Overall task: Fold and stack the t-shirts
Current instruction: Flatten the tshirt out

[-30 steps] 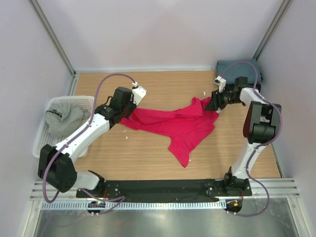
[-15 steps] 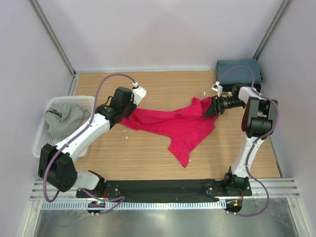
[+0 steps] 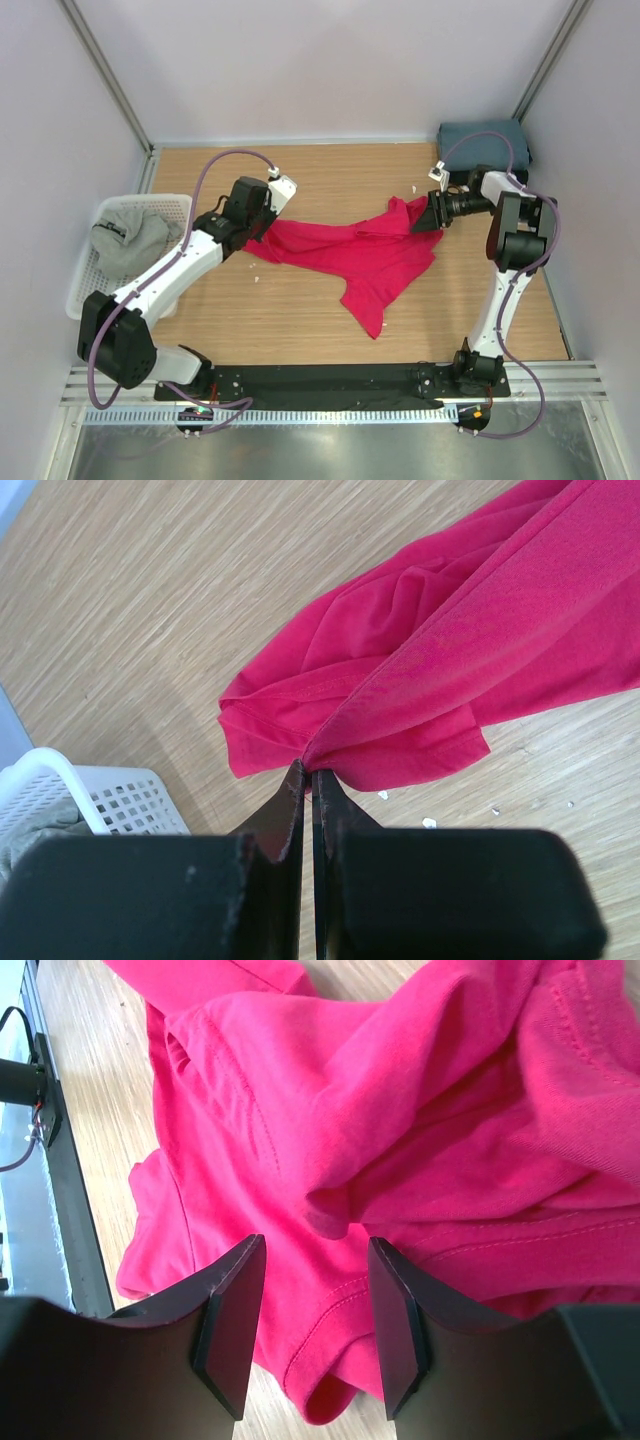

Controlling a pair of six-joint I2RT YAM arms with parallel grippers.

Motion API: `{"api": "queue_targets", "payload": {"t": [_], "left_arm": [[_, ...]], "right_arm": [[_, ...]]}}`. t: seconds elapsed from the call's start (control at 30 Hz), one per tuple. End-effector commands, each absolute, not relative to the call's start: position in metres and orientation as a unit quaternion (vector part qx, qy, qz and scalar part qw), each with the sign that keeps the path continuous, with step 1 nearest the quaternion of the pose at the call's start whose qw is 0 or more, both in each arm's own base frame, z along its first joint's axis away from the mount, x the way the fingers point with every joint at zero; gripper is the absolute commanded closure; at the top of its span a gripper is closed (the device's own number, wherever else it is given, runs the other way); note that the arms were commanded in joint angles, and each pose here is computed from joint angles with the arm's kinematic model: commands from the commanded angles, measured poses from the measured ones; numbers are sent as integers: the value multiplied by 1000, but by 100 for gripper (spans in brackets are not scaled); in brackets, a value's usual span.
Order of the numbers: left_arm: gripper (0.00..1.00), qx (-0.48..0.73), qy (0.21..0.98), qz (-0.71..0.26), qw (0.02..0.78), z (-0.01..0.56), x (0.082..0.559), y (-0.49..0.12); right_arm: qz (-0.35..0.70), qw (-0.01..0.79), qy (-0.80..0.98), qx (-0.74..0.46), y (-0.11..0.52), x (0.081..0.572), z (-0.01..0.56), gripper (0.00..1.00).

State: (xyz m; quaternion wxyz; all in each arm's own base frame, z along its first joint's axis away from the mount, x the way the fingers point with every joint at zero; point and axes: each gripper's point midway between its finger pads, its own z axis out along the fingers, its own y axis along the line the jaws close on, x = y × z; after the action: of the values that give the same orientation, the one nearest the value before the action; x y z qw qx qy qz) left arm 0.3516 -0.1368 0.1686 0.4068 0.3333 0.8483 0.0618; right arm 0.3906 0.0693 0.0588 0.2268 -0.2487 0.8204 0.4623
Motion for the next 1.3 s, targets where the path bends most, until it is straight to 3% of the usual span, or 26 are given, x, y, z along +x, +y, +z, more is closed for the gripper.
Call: {"api": "queue_targets", "payload": {"t": [0.0, 0.47, 0.53, 0.77, 0.83, 0.93, 1.27], "left_arm": [[100, 321, 840, 63, 434, 181, 359, -137], [100, 320, 841, 65, 432, 179, 359, -135], [100, 318, 841, 65, 432, 178, 359, -135], [100, 320, 841, 66, 431, 178, 359, -135], [100, 321, 840, 68, 433, 179, 359, -133], [100, 321, 836, 80, 438, 184, 361, -130], [100, 319, 810, 108, 479, 230, 379, -129]], "right_arm": [[468, 241, 813, -250, 72, 403, 68, 49], [468, 223, 815, -259, 86, 408, 59, 52], [469, 221, 815, -260, 87, 408, 59, 57], [465, 213, 816, -269, 85, 402, 63, 93], [463, 208, 815, -279, 85, 395, 69, 99], [443, 228, 811, -306, 82, 391, 102, 99], [309, 414, 790, -329, 72, 419, 250, 99]]}}
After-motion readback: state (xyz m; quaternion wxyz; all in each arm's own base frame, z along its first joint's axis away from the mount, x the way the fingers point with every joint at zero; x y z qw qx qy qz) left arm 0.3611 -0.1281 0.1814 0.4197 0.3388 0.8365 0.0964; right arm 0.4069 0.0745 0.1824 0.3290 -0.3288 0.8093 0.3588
